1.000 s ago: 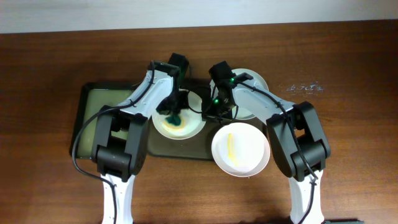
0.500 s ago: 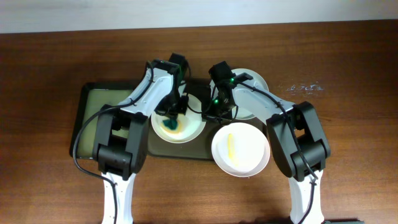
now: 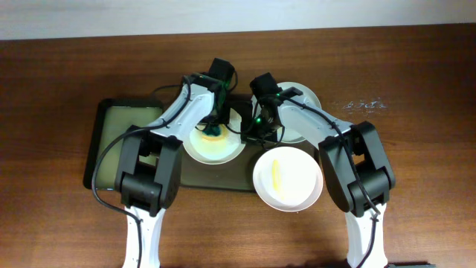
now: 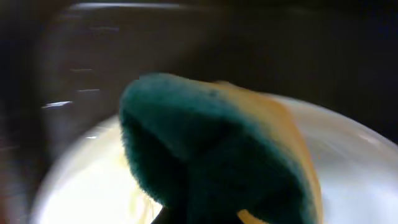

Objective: Clean dirty plates on tray and stack at the side
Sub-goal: 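Scrub the left plate with the sponge while the right gripper holds it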

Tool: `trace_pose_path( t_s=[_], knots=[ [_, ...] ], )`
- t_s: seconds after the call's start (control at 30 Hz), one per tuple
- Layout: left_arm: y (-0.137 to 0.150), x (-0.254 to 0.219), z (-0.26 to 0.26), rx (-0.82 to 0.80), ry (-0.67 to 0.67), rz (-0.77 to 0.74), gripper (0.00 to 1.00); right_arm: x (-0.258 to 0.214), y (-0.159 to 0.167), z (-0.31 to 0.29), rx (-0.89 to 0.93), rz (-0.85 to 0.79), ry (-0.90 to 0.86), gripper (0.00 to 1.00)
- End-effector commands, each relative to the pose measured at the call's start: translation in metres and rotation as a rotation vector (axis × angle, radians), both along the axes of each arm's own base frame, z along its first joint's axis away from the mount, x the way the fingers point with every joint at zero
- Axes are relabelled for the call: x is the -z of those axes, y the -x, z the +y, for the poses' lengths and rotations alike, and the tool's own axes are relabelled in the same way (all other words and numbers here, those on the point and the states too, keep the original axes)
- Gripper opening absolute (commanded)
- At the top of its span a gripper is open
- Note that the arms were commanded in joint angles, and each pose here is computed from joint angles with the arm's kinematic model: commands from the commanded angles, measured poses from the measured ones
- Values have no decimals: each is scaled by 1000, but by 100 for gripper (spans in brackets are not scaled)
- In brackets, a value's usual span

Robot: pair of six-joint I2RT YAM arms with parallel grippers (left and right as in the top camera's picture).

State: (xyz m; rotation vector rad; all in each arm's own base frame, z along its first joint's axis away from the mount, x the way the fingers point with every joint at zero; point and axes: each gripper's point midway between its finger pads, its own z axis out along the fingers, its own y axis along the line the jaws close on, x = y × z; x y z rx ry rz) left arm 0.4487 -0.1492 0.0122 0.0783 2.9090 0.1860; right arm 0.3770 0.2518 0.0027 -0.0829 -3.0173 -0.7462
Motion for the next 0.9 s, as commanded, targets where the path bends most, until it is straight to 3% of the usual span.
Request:
trace_pose_path(
  t_s=[0.0, 0.07, 0.13, 0.23, 0.3, 0.4, 0.5, 0.57, 0.67, 0.77, 0.8, 0.87],
  knots=[
    [-2, -11, 67, -167, -302, -65, 0, 28, 19, -13, -24, 58, 82, 4],
    [32, -5, 66, -121, -291, 101, 0, 28, 19, -13, -24, 57, 82, 4],
    [70, 9, 19, 162, -19, 345, 0, 28, 19, -13, -24, 57, 82, 4],
    [98, 3, -29, 373, 281, 461, 0, 28, 19, -13, -24, 57, 81, 4],
    [99, 0, -44, 382, 371, 460, 0, 28, 19, -13, -24, 57, 81, 4],
    [72, 4, -51, 334, 373, 349, 0, 28, 19, -13, -24, 58, 81, 4],
    [29, 11, -28, 158, 209, 176, 0, 28, 19, -13, -24, 58, 82, 4],
    [2, 5, 26, -92, -73, 11, 0, 28, 19, -13, -24, 57, 82, 4],
    [4, -19, 83, -302, -372, -110, 0, 28, 19, -13, -24, 57, 82, 4],
    [21, -10, 76, -276, -326, -9, 0, 28, 19, -13, -24, 57, 81, 4],
    [31, -2, 61, -192, -246, 83, 0, 28, 19, -13, -24, 57, 82, 4],
    [69, 11, 1, 112, 80, 337, 0, 28, 19, -13, -24, 57, 82, 4]
  ],
)
